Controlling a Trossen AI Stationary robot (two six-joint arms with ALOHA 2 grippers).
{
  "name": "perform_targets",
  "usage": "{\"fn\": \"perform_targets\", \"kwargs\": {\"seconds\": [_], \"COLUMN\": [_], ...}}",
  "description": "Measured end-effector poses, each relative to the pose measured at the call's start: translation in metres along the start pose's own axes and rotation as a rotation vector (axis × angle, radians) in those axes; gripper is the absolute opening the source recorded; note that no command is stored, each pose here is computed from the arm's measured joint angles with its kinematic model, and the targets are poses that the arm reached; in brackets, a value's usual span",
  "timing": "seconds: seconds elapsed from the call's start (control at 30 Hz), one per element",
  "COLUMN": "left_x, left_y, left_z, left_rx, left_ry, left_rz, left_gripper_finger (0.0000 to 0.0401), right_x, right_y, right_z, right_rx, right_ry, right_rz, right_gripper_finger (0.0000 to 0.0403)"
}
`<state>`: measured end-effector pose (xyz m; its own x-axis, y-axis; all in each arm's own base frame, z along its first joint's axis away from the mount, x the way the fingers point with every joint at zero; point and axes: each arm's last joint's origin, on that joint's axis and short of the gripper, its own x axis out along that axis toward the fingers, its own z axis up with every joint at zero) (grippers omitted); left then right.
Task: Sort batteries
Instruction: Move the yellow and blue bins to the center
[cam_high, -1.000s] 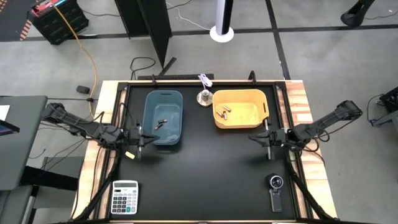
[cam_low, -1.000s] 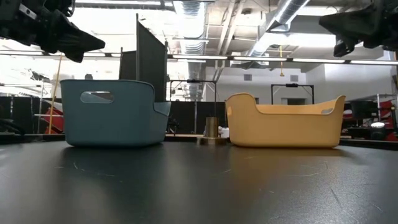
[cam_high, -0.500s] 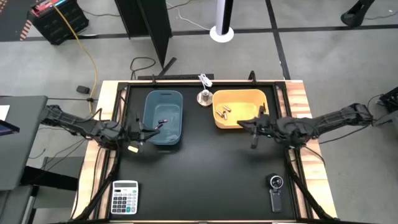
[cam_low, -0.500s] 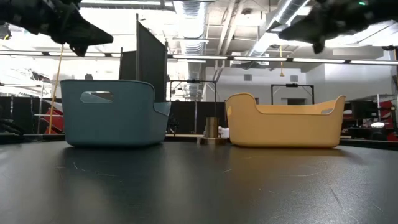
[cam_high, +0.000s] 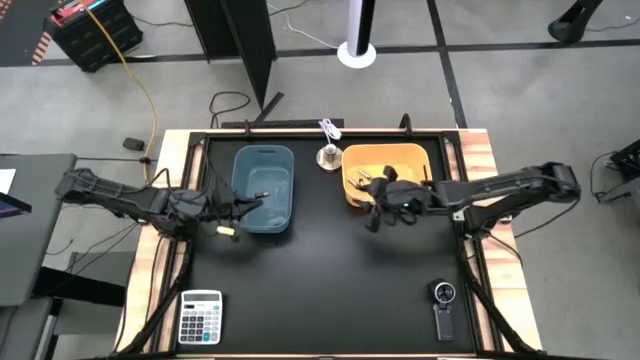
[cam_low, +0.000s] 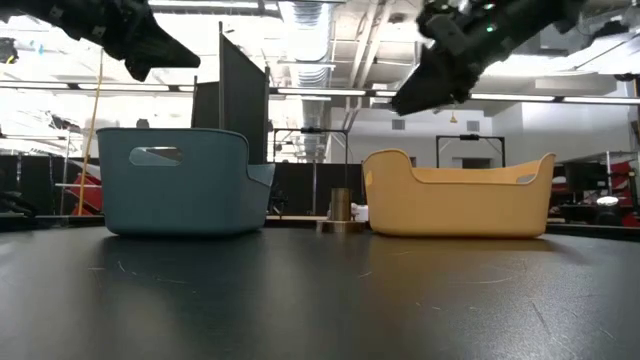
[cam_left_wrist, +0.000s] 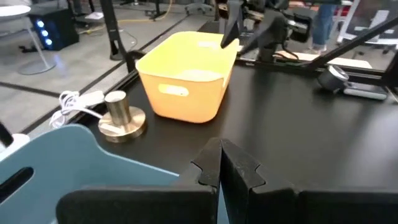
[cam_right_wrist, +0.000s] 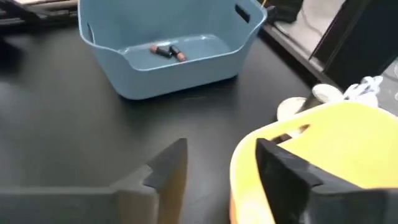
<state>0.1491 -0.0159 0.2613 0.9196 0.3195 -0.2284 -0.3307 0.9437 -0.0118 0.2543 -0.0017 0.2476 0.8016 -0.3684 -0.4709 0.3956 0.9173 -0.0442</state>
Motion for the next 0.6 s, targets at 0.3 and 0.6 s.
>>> {"fn": "perform_targets", "kwargs": {"seconds": [0.3, 0.6], "left_x": [0.001, 0.001], "left_y": [0.003, 0.003], "left_z": [-0.004, -0.005], "left_rx": [-0.024, -0.026], "left_ry": [0.042, 0.046], "left_rz": [0.021, 0.022], "left_gripper_finger": [0.0000, 0.0000], "right_x": [0.032, 0.050], "right_y": [0.007, 0.008], "right_z": [0.007, 0.007], "right_rx": [-0.030, -0.040], "right_ry": [0.140, 0.245], "right_rz": [-0.021, -0.042], "right_gripper_finger": [0.0243, 0.0237]}}
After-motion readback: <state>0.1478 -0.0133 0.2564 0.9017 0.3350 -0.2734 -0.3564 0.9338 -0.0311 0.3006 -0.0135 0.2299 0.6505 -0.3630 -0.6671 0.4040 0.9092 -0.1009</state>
